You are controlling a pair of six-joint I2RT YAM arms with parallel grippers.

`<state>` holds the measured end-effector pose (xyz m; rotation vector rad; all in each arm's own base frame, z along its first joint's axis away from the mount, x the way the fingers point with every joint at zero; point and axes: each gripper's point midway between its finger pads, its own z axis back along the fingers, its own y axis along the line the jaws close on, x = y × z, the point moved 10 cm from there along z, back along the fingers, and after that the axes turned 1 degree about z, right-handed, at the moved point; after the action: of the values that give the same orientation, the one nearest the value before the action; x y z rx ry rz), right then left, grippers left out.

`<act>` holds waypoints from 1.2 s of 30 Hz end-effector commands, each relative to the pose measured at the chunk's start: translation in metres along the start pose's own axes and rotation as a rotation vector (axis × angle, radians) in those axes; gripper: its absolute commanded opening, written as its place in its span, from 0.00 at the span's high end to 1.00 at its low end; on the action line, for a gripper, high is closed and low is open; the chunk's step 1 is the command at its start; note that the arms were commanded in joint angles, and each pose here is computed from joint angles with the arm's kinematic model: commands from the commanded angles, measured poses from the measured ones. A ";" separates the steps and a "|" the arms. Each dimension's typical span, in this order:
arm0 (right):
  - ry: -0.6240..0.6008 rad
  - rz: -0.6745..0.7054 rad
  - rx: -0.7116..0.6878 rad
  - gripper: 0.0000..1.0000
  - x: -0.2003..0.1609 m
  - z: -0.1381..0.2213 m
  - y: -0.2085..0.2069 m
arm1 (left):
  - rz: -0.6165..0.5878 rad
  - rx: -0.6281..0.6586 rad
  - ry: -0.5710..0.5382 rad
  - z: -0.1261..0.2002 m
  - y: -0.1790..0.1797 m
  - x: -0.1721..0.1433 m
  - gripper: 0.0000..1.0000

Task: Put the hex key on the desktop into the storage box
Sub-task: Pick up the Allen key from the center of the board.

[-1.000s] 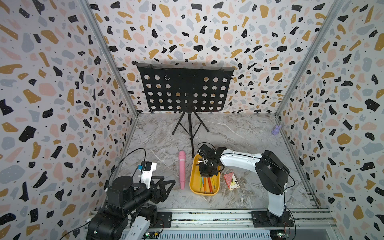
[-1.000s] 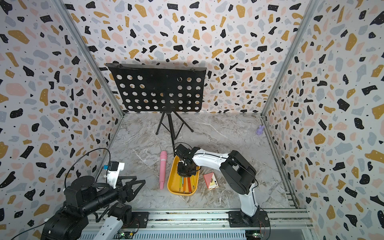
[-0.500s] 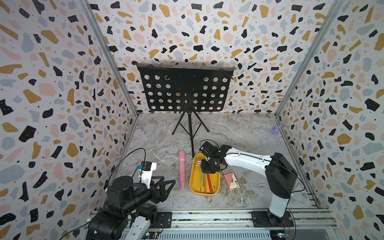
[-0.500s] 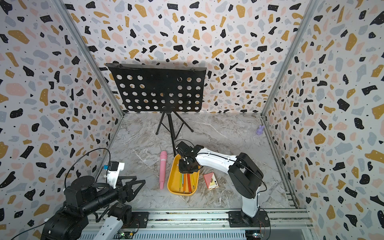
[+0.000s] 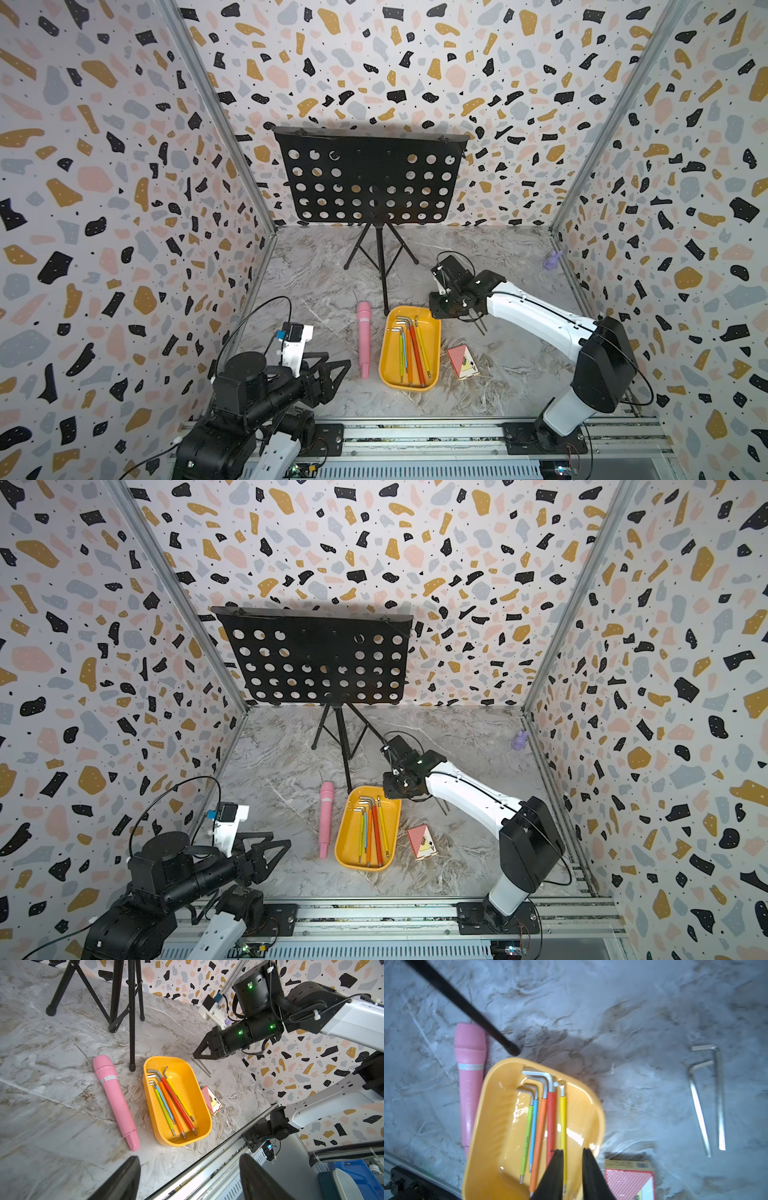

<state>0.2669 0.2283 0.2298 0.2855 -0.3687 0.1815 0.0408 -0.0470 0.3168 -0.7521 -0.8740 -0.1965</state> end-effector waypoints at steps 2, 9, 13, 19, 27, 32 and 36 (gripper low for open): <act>0.052 0.032 -0.097 0.77 -0.001 -0.003 -0.042 | -0.008 0.001 -0.022 -0.001 0.000 0.002 0.22; 0.116 -0.043 -0.153 0.77 0.008 -0.020 -0.079 | -0.008 0.001 -0.020 -0.001 0.000 0.002 0.22; 0.139 -0.052 -0.186 0.76 0.013 -0.032 -0.089 | -0.009 0.001 -0.020 -0.001 0.000 0.002 0.22; 0.178 -0.067 -0.224 0.71 0.019 -0.047 -0.102 | -0.008 0.000 -0.019 -0.001 0.000 0.002 0.22; 0.222 -0.046 -0.240 0.70 0.025 -0.068 -0.106 | -0.005 0.002 -0.019 -0.002 0.001 0.003 0.22; 0.240 -0.037 -0.260 0.70 0.029 -0.075 -0.109 | -0.005 0.002 -0.017 -0.002 0.001 0.003 0.22; 0.252 -0.024 -0.258 0.70 0.030 -0.080 -0.110 | -0.004 0.002 -0.016 -0.002 0.001 0.003 0.22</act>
<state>0.3425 0.1550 0.1321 0.0269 -0.1296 0.1267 0.0408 -0.0470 0.3168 -0.7519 -0.8742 -0.1961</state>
